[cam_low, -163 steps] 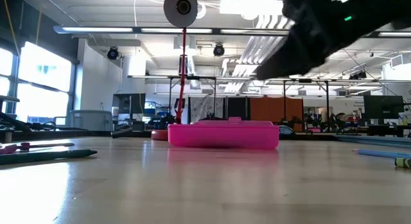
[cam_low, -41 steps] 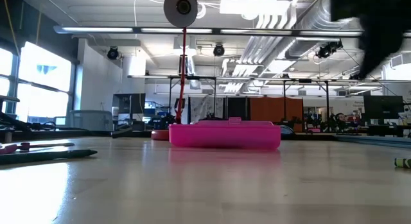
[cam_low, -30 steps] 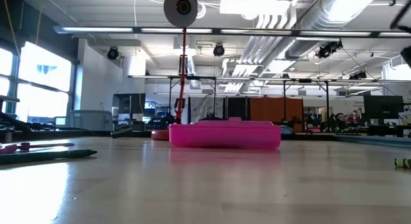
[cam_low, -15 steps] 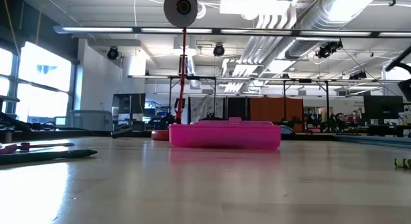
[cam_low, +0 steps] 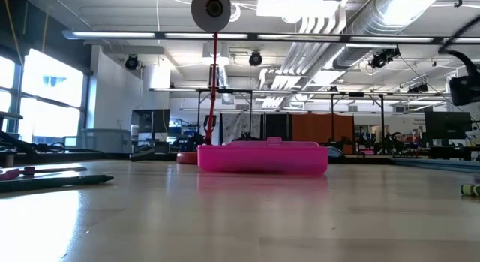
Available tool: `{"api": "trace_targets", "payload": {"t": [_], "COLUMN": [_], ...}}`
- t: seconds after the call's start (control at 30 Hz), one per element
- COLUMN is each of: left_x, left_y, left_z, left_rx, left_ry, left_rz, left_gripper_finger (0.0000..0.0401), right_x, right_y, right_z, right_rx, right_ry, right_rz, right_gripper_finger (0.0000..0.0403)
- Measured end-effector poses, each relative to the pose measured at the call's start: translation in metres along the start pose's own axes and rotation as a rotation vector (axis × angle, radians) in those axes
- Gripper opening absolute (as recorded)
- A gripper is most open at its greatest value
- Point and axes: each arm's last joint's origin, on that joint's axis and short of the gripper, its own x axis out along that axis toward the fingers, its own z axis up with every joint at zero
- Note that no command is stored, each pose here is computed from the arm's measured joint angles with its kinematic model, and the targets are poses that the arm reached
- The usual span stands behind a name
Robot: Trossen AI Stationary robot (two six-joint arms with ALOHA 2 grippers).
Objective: Pick & place school supplies into a supply box
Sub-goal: Put the orange pencil into the pink supply box
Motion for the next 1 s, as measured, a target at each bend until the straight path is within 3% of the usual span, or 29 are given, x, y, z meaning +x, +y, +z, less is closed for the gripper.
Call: {"api": "trace_targets", "payload": {"t": [0.27,0.43,0.77,1.0], "left_x": [0.000,0.000,0.000,0.001], "left_y": [0.000,0.000,0.000,-0.002], "left_z": [0.000,0.000,0.000,-0.004], "left_rx": [0.002,0.001,0.001,0.007], "left_ry": [0.000,-0.001,-0.001,0.057], "left_rz": [0.001,0.001,0.001,-0.069], "left_gripper_finger": [0.0184,0.0184,0.0184,0.0184], "right_x": [-0.002,-0.013,-0.067,-0.040], "right_y": [0.040,0.050,0.076,0.106], "right_z": [0.037,0.072,0.169,0.231], "right_rx": [-0.079,-0.181,-0.462,-0.698], "right_ry": [-0.323,-0.478,-0.770,-0.746], "right_rz": [0.329,0.362,0.198,0.013], "right_gripper_finger": [0.0003,0.0003,0.0001,0.0001]}}
